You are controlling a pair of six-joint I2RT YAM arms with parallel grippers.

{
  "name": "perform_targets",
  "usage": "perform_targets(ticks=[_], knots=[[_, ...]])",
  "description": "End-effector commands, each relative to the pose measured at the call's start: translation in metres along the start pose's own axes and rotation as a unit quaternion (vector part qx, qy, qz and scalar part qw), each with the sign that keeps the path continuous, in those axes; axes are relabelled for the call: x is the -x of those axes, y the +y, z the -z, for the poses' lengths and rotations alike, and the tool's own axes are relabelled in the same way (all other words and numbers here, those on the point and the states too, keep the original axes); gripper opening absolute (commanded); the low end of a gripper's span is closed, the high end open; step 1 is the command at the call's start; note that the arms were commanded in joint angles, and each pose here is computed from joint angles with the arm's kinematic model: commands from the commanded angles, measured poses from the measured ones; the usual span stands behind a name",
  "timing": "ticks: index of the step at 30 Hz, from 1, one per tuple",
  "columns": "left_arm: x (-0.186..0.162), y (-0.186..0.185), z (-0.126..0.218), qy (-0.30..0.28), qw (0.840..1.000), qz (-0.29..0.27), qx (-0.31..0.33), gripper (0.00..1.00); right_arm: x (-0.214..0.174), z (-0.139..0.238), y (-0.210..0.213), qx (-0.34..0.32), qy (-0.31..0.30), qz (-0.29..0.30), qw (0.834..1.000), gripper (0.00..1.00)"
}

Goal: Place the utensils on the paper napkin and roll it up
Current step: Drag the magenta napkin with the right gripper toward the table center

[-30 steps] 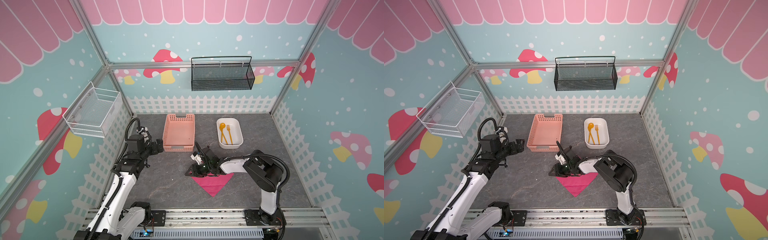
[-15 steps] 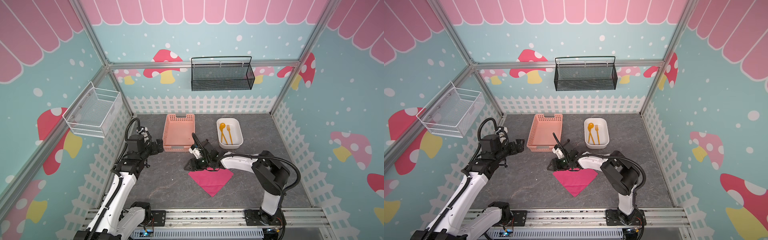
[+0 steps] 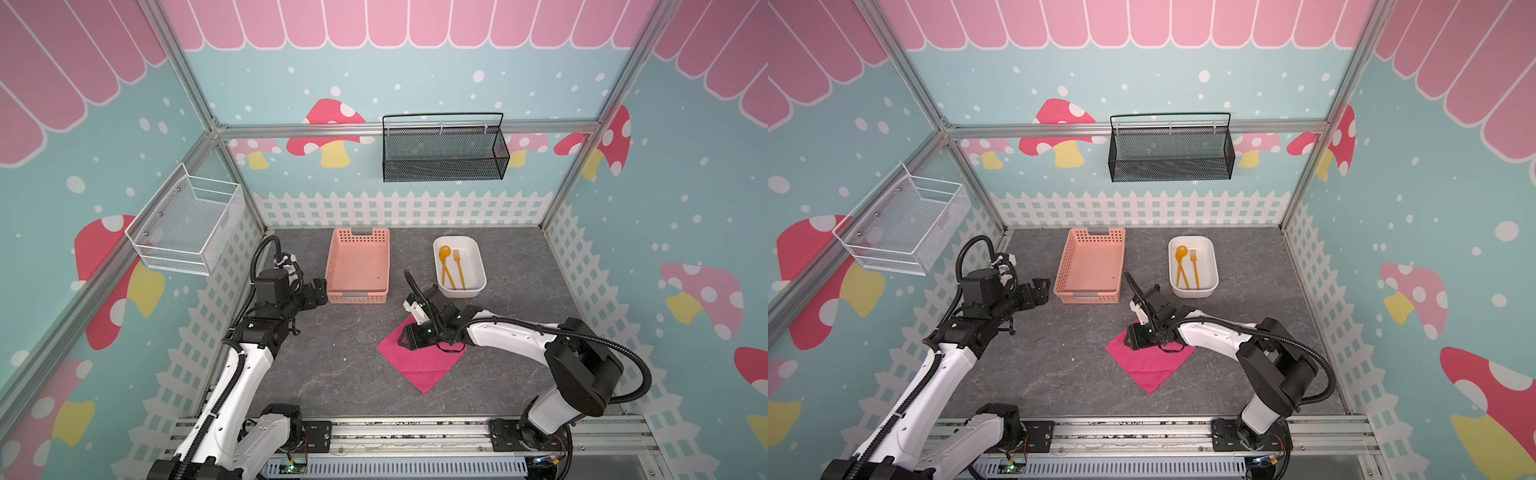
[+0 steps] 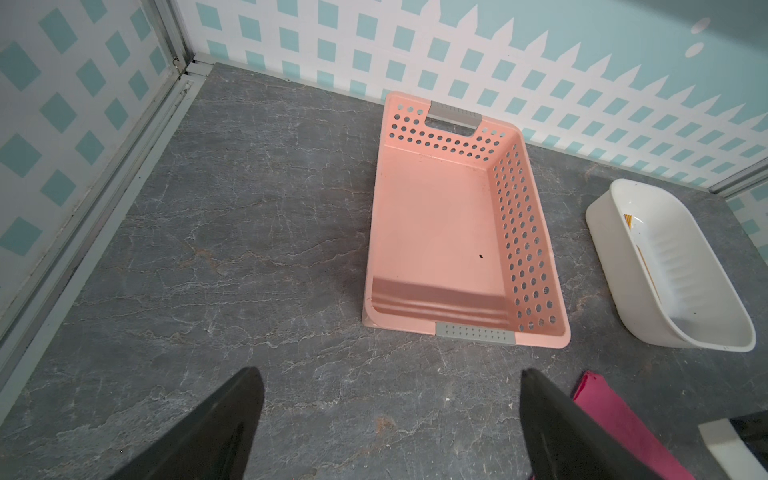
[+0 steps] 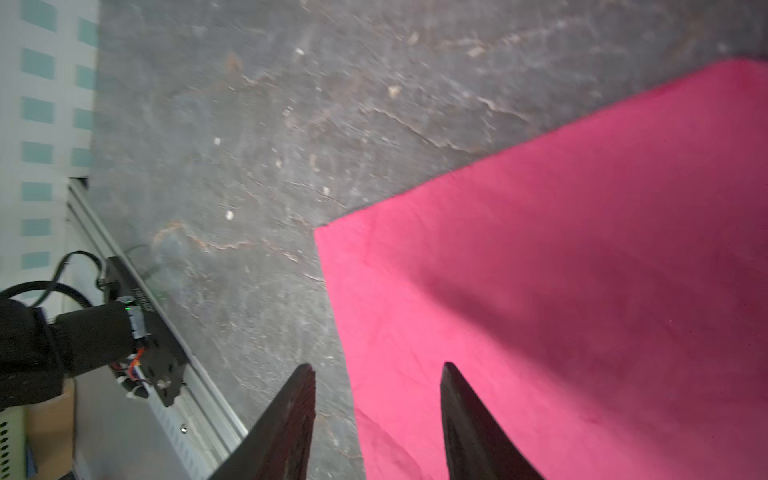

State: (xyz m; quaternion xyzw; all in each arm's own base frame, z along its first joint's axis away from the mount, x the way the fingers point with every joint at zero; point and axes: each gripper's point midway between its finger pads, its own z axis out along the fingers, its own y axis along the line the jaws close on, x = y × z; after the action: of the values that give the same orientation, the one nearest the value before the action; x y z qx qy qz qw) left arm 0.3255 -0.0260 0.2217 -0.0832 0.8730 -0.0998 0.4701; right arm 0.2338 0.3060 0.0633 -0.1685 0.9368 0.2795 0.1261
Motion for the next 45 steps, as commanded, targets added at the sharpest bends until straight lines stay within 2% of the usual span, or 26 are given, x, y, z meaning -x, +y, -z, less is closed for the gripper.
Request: perform_targets(ticks=[1, 18, 37, 45], knots=[[-0.004, 0.001, -0.002, 0.005, 1.0, 0.008, -0.004, 0.97, -0.005, -0.007, -0.022, -0.041, 0.008, 0.0, 0.999, 0.51], [-0.003, 0.001, 0.001, -0.002, 1.0, 0.006, -0.002, 0.97, -0.008, -0.025, -0.051, -0.075, 0.014, -0.008, 0.997, 0.51], [-0.003, 0.004, 0.002, -0.005, 1.0, 0.004, 0.004, 0.97, -0.001, -0.042, -0.048, -0.048, 0.028, -0.001, 0.998, 0.5], [-0.003, 0.005, 0.002, -0.005, 1.0, 0.004, 0.007, 0.97, 0.017, -0.029, -0.038, -0.044, 0.004, -0.003, 0.999, 0.51]])
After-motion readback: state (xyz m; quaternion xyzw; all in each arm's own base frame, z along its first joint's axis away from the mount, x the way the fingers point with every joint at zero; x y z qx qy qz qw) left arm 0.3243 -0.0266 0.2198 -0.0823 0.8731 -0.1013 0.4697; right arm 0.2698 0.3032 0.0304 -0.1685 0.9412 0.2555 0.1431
